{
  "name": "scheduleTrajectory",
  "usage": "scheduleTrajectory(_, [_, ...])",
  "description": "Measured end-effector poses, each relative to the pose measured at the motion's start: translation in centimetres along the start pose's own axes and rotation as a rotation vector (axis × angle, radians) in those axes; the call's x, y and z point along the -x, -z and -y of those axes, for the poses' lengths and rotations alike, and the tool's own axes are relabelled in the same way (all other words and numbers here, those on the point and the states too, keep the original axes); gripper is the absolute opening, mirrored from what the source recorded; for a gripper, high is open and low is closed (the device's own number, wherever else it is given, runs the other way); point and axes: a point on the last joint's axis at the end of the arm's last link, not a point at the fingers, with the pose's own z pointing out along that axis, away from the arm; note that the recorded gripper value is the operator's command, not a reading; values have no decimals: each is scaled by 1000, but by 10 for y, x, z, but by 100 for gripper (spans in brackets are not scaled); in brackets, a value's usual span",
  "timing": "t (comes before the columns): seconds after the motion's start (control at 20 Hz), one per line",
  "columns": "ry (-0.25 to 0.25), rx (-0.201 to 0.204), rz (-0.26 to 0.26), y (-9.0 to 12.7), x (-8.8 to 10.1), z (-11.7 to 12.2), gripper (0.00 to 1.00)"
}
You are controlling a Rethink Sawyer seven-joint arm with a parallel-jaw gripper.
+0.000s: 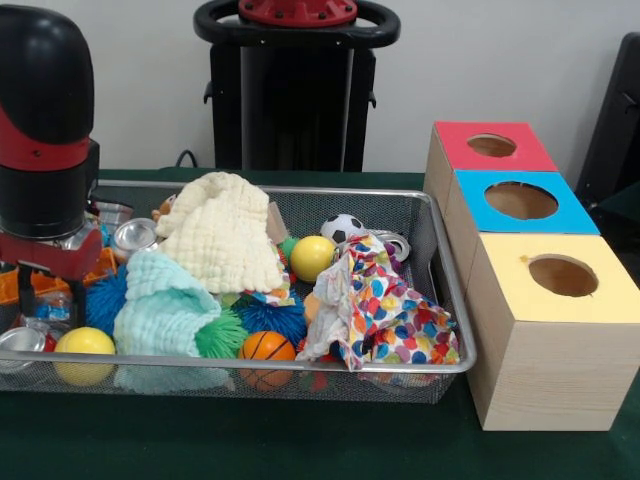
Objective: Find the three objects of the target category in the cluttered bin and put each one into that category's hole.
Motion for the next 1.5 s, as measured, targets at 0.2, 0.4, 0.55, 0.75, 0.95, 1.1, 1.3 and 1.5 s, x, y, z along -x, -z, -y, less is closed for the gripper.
scheduleTrajectory(0.2, [0, 0, -1, 0, 1, 0, 100])
scheduleTrajectory(0.4, [0, 0, -1, 0, 1, 0, 100])
scheduleTrajectory(0.55, [0, 0, 0, -1, 1, 0, 100])
scheduleTrajectory(0.75, [-1, 0, 0, -1, 1, 1, 100])
scheduleTrajectory(0.95, [-1, -1, 0, -1, 1, 1, 0])
scheduleTrajectory(1.1, [-1, -1, 1, -1, 1, 1, 0])
scheduleTrajectory(1.3, [-3, -1, 1, -1, 2, 2, 0])
scheduleTrajectory(1.5, [-3, -1, 3, -1, 2, 3, 0])
